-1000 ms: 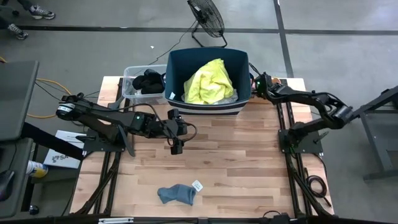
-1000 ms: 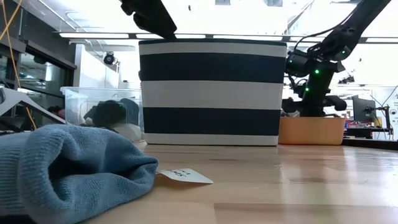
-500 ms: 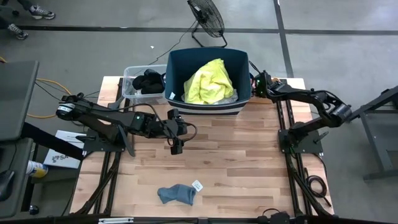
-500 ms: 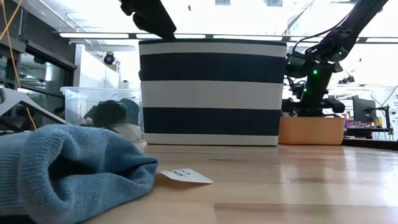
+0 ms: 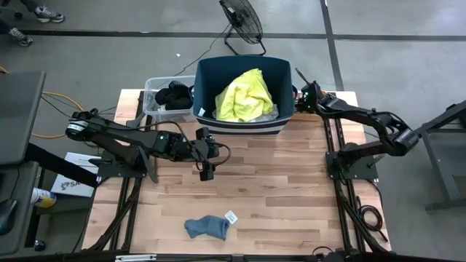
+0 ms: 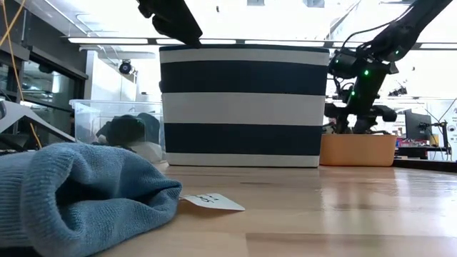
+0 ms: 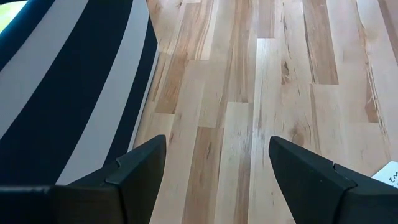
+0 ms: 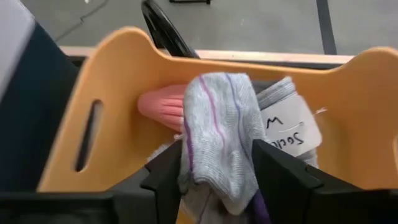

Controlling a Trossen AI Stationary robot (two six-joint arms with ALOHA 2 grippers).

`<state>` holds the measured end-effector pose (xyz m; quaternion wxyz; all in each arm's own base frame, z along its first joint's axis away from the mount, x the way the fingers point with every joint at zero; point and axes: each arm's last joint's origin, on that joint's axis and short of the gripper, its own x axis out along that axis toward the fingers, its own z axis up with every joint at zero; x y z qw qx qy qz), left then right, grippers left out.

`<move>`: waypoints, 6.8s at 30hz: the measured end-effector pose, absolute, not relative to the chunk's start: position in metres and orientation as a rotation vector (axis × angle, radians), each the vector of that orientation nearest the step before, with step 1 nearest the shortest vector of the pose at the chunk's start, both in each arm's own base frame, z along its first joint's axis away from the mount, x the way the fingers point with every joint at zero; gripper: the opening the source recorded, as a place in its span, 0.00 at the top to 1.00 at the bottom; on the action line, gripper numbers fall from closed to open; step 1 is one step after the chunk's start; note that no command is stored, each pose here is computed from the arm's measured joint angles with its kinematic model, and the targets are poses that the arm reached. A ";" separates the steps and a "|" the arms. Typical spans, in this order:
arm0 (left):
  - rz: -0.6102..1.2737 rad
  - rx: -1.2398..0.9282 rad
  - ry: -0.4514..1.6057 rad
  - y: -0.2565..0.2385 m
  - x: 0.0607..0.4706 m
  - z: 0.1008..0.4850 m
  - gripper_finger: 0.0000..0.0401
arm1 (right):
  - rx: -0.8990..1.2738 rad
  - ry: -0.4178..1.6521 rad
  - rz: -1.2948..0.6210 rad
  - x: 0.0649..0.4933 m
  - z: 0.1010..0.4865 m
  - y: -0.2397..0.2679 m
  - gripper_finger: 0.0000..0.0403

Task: Pick & Place Cloths
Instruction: Put the gray sock into the yellow bin, then put the blue sock into the yellow bin

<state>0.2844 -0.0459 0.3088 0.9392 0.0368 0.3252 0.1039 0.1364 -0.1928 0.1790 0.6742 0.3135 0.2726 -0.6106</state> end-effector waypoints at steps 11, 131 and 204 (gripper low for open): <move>0.215 0.068 0.663 -0.046 0.284 0.309 0.30 | 0.701 0.547 -1.346 0.124 0.206 -0.176 0.57; -0.195 -0.221 1.171 -0.176 0.264 0.230 0.30 | 0.217 0.158 0.069 0.108 0.194 0.016 0.64; -0.325 0.173 1.029 -0.241 0.286 0.144 0.97 | 0.215 0.167 0.069 0.108 0.193 0.016 0.64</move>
